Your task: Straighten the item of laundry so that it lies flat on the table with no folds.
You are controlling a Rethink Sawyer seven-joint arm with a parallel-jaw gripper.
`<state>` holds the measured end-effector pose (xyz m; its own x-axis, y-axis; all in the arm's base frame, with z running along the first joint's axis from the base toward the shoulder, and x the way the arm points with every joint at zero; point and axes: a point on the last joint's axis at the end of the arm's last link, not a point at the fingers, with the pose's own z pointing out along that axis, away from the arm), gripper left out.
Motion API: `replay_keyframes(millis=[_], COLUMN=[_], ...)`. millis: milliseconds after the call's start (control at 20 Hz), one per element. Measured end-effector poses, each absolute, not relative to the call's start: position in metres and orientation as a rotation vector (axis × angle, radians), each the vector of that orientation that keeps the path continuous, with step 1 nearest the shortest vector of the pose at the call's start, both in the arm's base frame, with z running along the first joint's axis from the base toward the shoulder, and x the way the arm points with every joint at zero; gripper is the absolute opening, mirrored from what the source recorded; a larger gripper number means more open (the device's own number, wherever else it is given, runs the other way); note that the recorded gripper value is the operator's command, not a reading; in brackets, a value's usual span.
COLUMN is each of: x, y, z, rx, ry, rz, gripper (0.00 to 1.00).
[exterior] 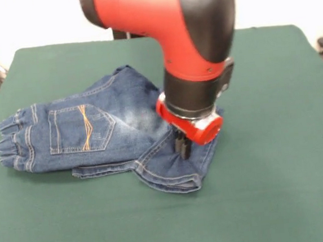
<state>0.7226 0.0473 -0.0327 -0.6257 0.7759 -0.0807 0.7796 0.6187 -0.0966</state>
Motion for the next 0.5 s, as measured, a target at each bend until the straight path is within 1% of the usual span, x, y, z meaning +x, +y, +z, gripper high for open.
replay_keyframes(millis=[250, 500], x=[0.713, 0.700], y=[0.059, 0.056], z=[-0.034, -0.039], rx=[1.422, 1.498], ry=[2.724, 2.628], rz=[-0.281, -0.400], gripper=[0.00, 0.00])
